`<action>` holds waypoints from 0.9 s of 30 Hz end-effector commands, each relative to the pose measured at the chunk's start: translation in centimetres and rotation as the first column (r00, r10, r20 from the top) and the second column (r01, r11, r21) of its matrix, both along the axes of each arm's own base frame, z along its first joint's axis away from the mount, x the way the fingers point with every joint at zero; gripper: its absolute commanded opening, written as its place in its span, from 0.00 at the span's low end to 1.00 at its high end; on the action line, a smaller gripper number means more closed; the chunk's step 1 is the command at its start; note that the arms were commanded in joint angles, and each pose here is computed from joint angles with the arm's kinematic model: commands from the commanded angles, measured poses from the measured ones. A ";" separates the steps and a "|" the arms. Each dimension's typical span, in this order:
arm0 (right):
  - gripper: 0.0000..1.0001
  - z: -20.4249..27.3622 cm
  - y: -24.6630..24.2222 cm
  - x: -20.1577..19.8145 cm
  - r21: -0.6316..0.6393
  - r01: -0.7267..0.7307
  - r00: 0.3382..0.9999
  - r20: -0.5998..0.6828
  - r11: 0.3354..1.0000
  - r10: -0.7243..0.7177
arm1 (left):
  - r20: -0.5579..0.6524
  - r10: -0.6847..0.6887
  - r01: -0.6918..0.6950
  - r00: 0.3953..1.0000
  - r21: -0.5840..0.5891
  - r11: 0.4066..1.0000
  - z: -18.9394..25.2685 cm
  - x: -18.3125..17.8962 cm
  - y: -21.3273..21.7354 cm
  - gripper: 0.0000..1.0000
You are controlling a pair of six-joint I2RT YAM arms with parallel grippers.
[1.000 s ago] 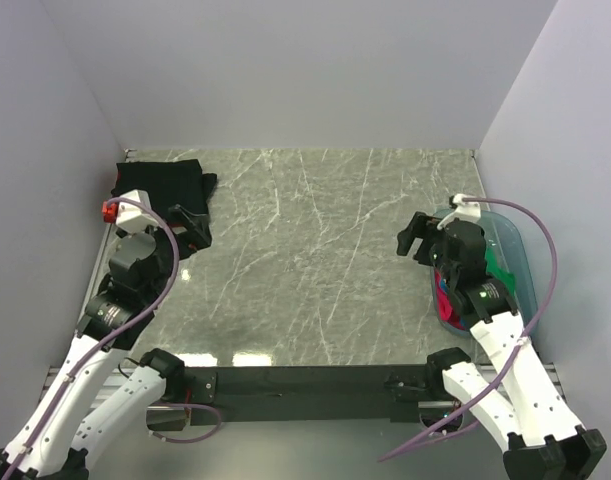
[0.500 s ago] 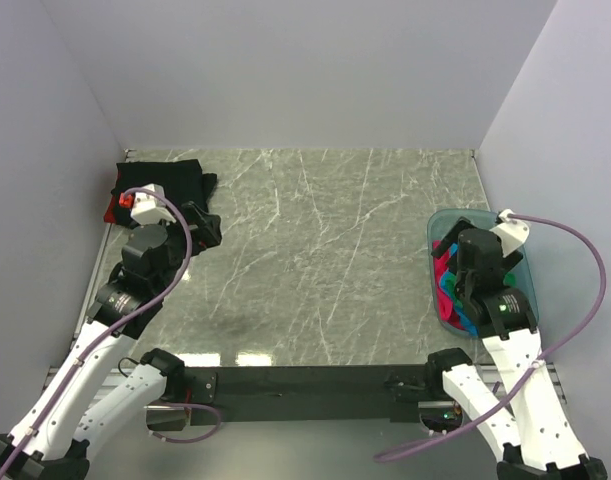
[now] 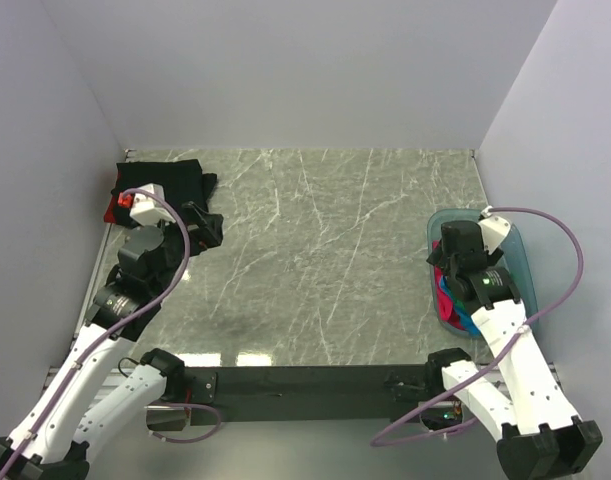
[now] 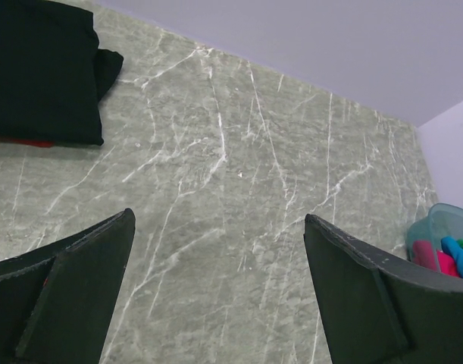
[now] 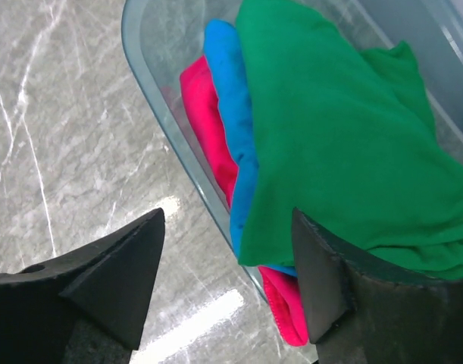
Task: Fold and stack the t-shirts
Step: Grab the tshirt from the pile
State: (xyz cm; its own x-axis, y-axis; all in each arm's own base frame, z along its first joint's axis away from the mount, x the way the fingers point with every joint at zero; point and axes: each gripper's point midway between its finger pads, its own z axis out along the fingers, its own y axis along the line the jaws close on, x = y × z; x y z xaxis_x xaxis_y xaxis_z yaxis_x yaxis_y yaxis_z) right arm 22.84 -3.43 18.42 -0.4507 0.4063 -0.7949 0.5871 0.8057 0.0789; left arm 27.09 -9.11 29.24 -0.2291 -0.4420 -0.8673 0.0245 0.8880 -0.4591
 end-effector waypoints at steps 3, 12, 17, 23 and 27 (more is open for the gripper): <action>0.69 -1.4 0.5 0.4 0.030 0.007 0.999 -0.046 1.000 -0.005 | 0.052 -0.017 0.018 0.999 -0.029 0.999 1.7 -0.3 -0.2 0.99; 0.67 -2.7 1.1 -0.5 0.067 0.020 0.988 -0.151 0.998 -0.010 | 0.070 -0.034 0.037 0.997 -0.042 0.998 2.4 -0.8 -0.4 0.99; 0.66 -3.1 0.9 -1.6 0.071 0.048 0.980 -0.195 0.996 -0.033 | 0.099 -0.066 0.072 0.993 -0.058 0.996 2.8 -1.2 -0.9 0.99; 0.56 -2.9 0.4 -2.1 0.061 0.070 0.975 -0.215 0.996 -0.056 | 0.107 -0.077 0.084 0.991 -0.064 0.994 2.8 -1.3 -1.1 0.99; 0.48 -3.3 0.2 -2.0 0.063 0.079 0.971 -0.233 0.995 -0.062 | 0.112 -0.078 0.086 0.991 -0.068 0.994 3.0 -1.4 -1.0 0.99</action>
State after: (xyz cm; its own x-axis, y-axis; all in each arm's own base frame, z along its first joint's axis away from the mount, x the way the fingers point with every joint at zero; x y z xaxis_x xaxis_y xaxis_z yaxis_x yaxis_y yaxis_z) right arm 20.41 -2.89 14.03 -0.6126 0.4764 -0.6307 0.6288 0.7772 -0.0236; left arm 25.74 -9.72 31.18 -0.1976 -0.4668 -0.8620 0.1126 0.8627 -0.4930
